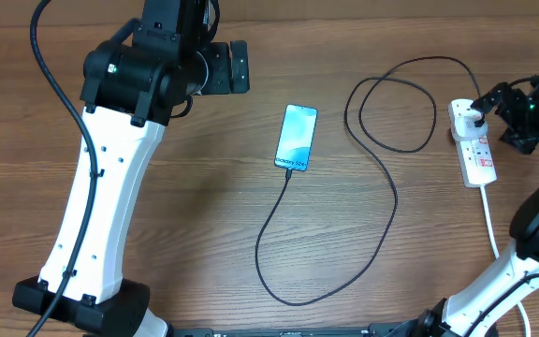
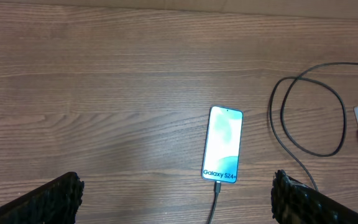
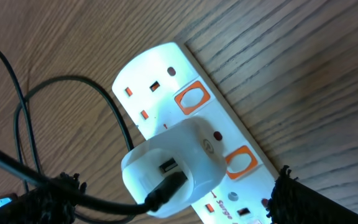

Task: Plug charger to phone and switch on socket
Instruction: 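Lower the right gripper onto the power strip switch beside the charger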

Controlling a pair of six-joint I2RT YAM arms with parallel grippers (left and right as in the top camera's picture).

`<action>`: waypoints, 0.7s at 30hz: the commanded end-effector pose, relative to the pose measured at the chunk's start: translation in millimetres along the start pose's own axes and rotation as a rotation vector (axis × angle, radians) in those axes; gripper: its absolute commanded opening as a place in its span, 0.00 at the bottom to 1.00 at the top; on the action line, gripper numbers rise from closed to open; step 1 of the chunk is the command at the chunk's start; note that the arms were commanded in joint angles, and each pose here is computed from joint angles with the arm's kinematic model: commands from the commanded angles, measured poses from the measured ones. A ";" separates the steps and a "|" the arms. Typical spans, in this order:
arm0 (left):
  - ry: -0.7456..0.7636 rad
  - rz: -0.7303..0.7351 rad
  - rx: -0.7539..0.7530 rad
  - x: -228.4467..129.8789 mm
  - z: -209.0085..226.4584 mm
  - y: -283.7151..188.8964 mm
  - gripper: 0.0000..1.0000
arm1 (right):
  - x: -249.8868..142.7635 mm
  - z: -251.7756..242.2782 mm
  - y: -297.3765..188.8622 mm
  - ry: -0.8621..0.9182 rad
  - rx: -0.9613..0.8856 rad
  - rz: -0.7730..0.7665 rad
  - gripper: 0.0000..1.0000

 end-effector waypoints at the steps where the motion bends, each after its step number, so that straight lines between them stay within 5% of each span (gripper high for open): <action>1: 0.019 -0.008 0.018 1.6 3.6 1.3 1.00 | -3.5 2.4 8.4 -0.017 -0.005 0.007 1.00; 21: 0.019 -0.008 0.018 1.6 3.6 1.3 1.00 | -15.3 8.4 30.4 -0.056 0.013 0.020 1.00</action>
Point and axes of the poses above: each gripper's point midway between its finger pads, its own y axis out along the fingers, its own z axis along the line the jaws close on, x = y × z, the point moved 3 cm from there along -y, back along the fingers, and after that the axes turned 15 degrees about -y, right-handed, at the moved point
